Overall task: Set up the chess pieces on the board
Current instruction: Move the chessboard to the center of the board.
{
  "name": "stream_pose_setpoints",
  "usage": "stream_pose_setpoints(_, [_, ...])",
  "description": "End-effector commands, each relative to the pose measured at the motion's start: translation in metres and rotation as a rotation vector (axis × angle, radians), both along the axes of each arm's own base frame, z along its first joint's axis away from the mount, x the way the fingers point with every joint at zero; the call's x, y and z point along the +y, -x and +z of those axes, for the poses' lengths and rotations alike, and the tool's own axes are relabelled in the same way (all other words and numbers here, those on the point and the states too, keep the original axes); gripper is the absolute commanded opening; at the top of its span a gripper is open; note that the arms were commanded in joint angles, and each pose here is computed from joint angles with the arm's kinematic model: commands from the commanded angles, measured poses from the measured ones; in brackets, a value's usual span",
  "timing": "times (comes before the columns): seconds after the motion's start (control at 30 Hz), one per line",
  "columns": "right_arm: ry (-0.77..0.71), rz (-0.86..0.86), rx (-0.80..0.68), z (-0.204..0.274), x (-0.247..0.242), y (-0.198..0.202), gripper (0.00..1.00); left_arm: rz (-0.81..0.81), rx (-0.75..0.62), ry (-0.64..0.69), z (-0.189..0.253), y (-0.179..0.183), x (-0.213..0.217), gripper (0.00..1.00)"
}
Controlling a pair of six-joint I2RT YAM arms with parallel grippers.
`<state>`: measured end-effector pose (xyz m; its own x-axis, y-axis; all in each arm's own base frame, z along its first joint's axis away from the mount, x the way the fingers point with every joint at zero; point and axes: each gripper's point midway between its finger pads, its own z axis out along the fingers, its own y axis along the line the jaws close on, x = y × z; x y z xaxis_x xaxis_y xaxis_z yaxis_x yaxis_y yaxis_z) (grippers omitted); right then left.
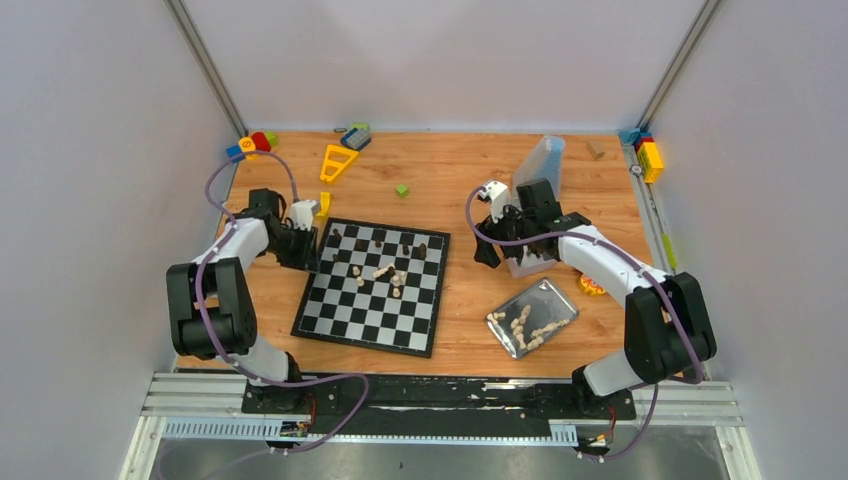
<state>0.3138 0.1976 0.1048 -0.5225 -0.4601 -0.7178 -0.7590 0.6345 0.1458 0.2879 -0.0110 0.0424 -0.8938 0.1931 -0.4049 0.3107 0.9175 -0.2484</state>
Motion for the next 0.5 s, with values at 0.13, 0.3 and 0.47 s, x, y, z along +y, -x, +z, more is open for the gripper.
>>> stream_pose_setpoints(0.13, [0.008,0.016,-0.037,0.002,0.002,-0.007,0.71,-0.112,-0.032,0.125,0.021,-0.004,-0.067,0.34])
stream_pose_setpoints(0.3, [0.009,0.016,-0.036,0.002,0.004,-0.01,0.71,-0.201,-0.015,0.141,0.018,0.004,-0.094,0.34])
stream_pose_setpoints(0.47, [0.009,0.018,-0.037,0.003,0.004,-0.011,0.71,-0.203,-0.082,0.099,0.033,0.002,-0.088,0.35])
